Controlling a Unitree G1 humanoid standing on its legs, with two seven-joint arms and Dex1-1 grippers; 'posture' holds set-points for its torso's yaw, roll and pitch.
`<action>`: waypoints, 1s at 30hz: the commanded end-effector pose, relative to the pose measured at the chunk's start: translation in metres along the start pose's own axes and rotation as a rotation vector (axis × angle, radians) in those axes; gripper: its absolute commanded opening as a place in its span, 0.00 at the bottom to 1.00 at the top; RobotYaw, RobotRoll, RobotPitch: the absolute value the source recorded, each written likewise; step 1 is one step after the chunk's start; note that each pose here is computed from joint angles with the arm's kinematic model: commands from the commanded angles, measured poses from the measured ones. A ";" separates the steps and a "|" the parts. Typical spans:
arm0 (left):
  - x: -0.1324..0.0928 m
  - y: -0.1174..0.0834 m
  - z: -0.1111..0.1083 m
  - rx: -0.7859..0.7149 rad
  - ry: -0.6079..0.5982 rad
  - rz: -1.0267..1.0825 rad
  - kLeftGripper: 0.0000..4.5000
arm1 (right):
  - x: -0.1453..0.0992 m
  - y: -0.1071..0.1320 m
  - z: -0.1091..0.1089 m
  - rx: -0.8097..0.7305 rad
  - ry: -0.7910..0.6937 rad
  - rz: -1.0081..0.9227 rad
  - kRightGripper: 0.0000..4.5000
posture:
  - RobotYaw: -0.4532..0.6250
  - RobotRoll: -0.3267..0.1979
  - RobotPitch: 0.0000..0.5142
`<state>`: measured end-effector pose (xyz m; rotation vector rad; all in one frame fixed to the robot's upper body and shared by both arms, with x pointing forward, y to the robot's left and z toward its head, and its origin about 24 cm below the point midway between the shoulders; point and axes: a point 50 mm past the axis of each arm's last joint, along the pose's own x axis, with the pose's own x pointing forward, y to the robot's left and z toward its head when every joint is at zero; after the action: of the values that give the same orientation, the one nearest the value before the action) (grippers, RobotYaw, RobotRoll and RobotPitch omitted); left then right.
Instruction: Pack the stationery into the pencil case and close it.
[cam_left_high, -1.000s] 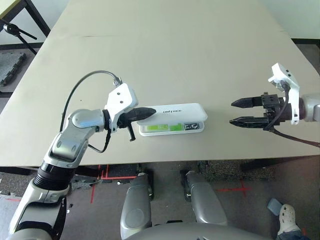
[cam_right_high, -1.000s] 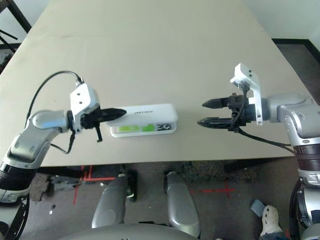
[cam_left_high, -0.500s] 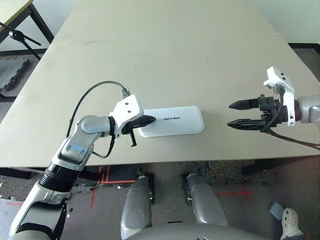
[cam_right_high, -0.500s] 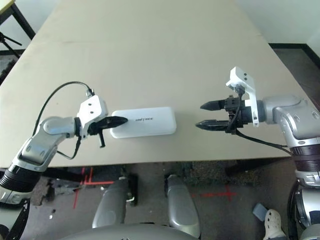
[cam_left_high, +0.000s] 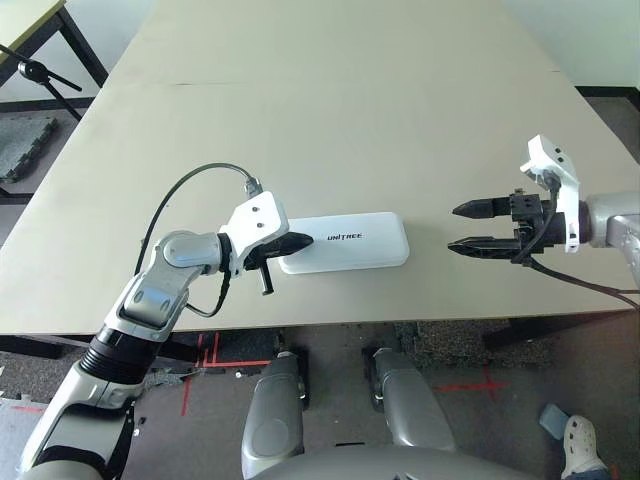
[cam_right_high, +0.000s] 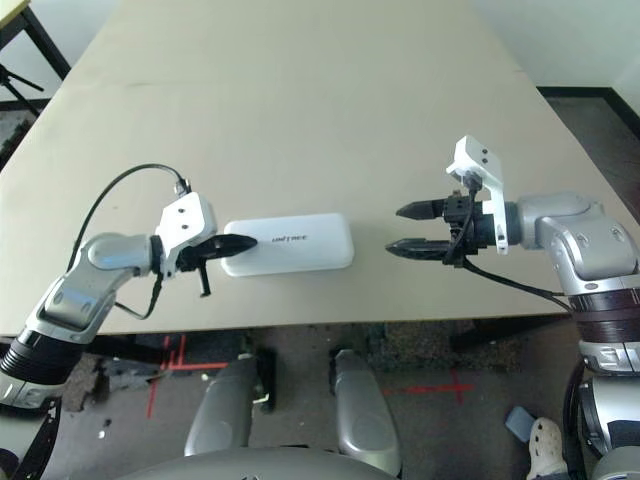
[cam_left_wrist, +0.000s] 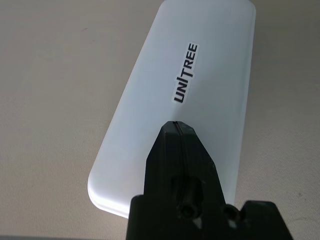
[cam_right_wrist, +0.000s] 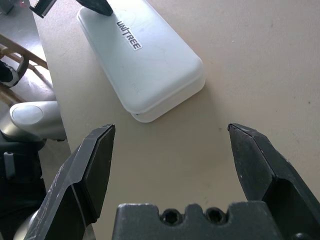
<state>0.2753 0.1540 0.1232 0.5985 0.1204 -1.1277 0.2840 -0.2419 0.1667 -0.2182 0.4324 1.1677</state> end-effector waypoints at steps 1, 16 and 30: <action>0.005 -0.004 -0.010 -0.018 0.048 -0.014 0.01 | 0.001 0.000 -0.005 0.009 0.010 -0.006 1.00 | 0.36 0.62 0.39; -0.050 0.067 0.031 -0.203 -0.343 0.554 0.55 | 0.008 -0.024 -0.006 0.006 -0.184 -0.184 1.00 | 0.38 0.62 0.40; -0.116 0.097 -0.038 -0.464 -0.332 1.296 1.00 | -0.020 -0.085 -0.019 0.096 -0.592 -1.026 1.00 | 0.39 0.62 0.42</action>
<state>0.3185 0.2858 0.1806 -0.0037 -0.2821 0.0226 0.3523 -0.2873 0.1576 0.0094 -0.1443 0.2709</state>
